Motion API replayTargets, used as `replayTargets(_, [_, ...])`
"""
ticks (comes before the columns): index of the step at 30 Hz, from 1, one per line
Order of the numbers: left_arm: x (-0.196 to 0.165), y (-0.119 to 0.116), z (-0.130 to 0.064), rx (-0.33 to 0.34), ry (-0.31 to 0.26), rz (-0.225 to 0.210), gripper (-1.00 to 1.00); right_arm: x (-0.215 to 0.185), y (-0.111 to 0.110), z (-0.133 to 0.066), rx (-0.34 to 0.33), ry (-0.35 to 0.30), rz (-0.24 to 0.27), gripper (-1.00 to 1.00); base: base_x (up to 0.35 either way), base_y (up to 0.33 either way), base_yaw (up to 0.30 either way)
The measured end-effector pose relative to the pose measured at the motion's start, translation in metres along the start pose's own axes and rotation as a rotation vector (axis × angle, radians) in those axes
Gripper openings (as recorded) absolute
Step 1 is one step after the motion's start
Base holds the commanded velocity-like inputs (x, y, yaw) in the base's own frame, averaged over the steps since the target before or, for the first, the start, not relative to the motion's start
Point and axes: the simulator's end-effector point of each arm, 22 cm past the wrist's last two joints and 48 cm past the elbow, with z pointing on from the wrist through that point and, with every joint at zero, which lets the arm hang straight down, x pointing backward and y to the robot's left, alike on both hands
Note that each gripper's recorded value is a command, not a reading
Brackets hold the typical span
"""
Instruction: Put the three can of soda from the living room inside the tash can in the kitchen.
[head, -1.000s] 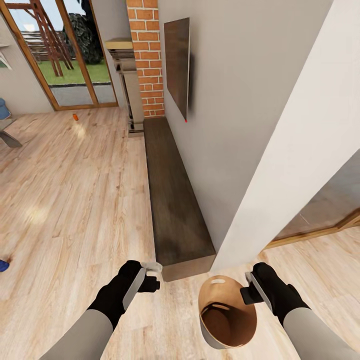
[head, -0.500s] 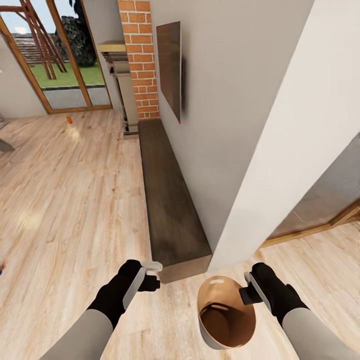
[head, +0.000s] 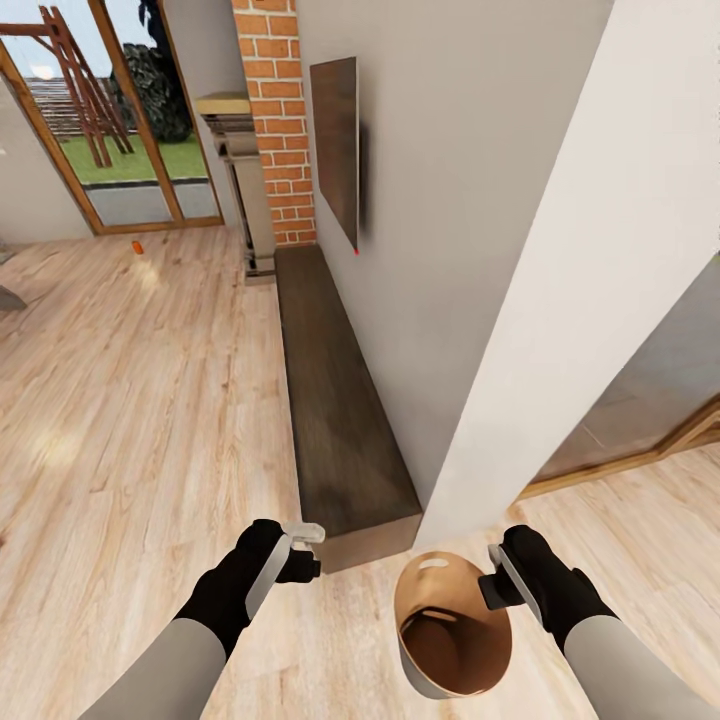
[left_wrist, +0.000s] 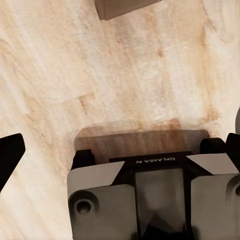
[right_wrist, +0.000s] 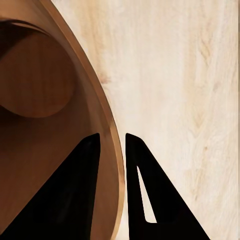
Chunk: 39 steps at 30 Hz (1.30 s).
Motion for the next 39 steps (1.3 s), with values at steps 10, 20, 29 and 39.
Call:
replayTargets(10, [-0.005,0.000,-0.007,-0.001,-0.015,0.001,1.00,-0.004,-0.001,-0.007,0.004,-0.016,0.001,-1.00,0.000,0.000,0.000])
replayTargets(20, [-0.006,0.009,-0.013,-0.033,-0.019,-0.001,1.00,-0.006,-0.019,-0.015,0.028,-0.030,0.015,-1.00,0.000,0.000,0.000])
replayTargets(29, [-0.002,0.033,-0.017,-0.074,-0.001,-0.008,1.00,-0.006,-0.071,-0.027,0.080,-0.052,0.057,-1.00,0.000,0.000,0.000])
replayTargets(39, [-0.013,0.056,-0.030,-0.100,0.002,-0.016,1.00,0.017,-0.161,-0.048,0.059,-0.059,0.135,-1.00,0.000,0.000,0.000])
